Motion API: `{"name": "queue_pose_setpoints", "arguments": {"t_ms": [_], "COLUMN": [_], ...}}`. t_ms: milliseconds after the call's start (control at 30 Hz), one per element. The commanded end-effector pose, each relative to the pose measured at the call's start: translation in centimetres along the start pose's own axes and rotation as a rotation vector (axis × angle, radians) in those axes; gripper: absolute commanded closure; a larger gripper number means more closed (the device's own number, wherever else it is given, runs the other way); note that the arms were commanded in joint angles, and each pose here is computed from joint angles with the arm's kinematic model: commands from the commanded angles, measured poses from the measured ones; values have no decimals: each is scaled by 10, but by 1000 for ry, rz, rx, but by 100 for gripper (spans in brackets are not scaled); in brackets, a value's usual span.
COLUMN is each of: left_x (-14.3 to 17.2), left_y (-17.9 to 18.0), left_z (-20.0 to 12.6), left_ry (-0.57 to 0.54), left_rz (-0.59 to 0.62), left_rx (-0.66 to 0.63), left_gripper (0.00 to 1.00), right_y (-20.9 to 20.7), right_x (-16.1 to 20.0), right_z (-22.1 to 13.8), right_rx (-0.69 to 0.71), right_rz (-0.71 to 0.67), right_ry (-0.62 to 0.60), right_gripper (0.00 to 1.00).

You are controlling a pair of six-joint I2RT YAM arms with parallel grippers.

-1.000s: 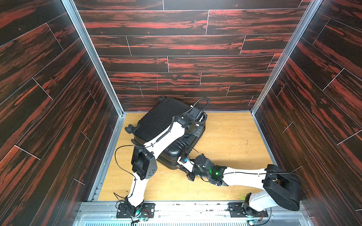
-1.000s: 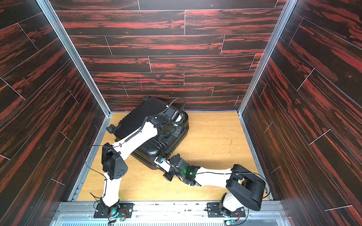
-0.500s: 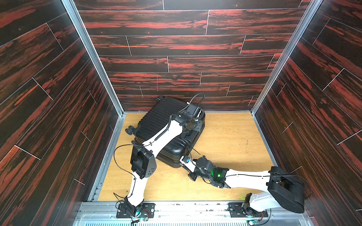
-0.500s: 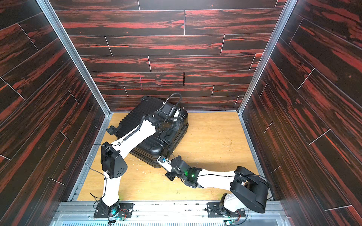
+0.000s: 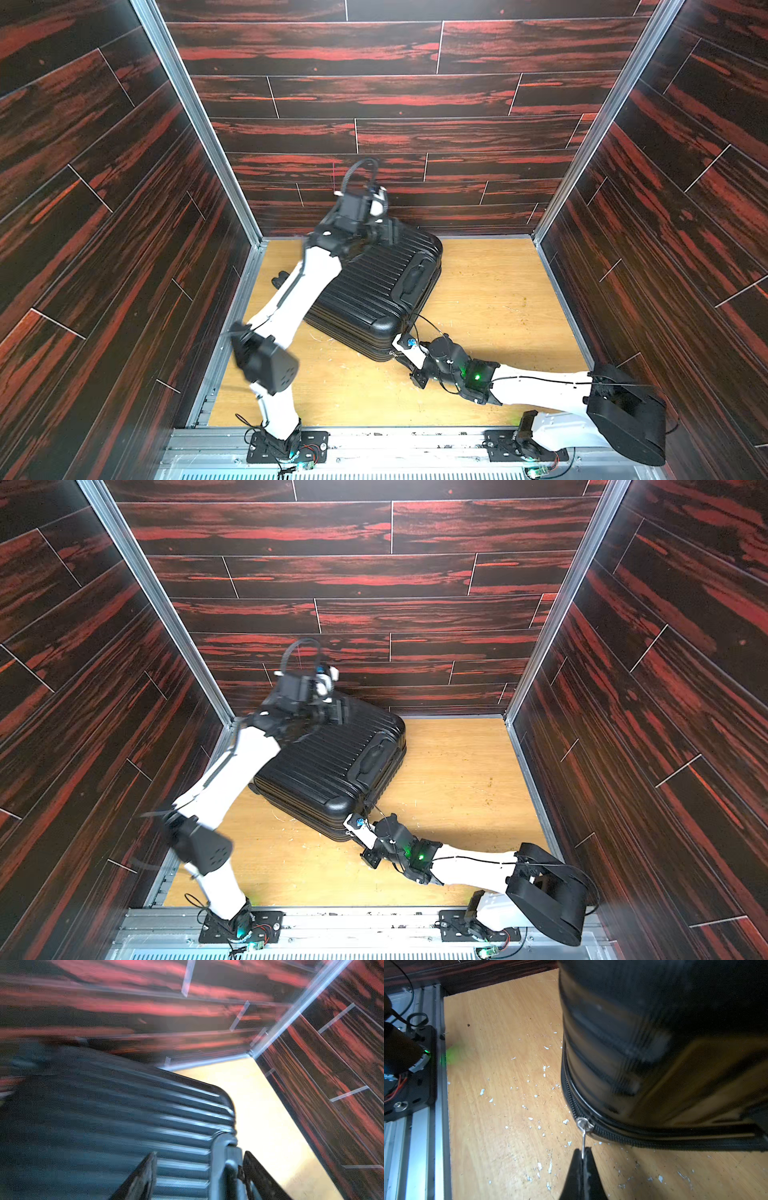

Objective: Close the suitcase zippers
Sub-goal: Adjust the suitcase at the center of the board.

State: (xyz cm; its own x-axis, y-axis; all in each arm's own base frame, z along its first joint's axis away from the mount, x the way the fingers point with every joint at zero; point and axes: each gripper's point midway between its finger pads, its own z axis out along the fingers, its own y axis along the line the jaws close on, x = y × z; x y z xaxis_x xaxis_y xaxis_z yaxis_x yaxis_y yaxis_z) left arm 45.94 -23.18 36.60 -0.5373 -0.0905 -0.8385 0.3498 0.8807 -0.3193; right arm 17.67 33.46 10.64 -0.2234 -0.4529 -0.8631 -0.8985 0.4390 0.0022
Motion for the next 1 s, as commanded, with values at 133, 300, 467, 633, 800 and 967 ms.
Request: {"name": "queue_pose_setpoints", "arguments": {"t_ms": [133,300,467,633,800,967], "left_x": [10,46,77,102,122,156], "left_y": [162,224,261,281,288,285], "left_z": [-75,-92,-89,-75,-71,-71], "left_ry": [-17,83,171,301,407,579], "left_rz": [-98,-139,-204,-207,-174,-167], "left_rx": [-518,-670,-717,-725,-737,-704], "left_gripper": [39,46,65,67,68,78], "right_y": [-3,-6,-10,-14,-21,-31], "right_x": [-11,-11,-12,-11,-10,-7], "right_z": [-9,-8,-9,-10,-12,-14], "right_rx": [-2,6,16,22,43,70], "right_rz": [17,14,19,27,36,53], "right_ry": [-48,-43,-42,-37,-37,-24], "right_gripper": [100,100,100,100,100,100]}}
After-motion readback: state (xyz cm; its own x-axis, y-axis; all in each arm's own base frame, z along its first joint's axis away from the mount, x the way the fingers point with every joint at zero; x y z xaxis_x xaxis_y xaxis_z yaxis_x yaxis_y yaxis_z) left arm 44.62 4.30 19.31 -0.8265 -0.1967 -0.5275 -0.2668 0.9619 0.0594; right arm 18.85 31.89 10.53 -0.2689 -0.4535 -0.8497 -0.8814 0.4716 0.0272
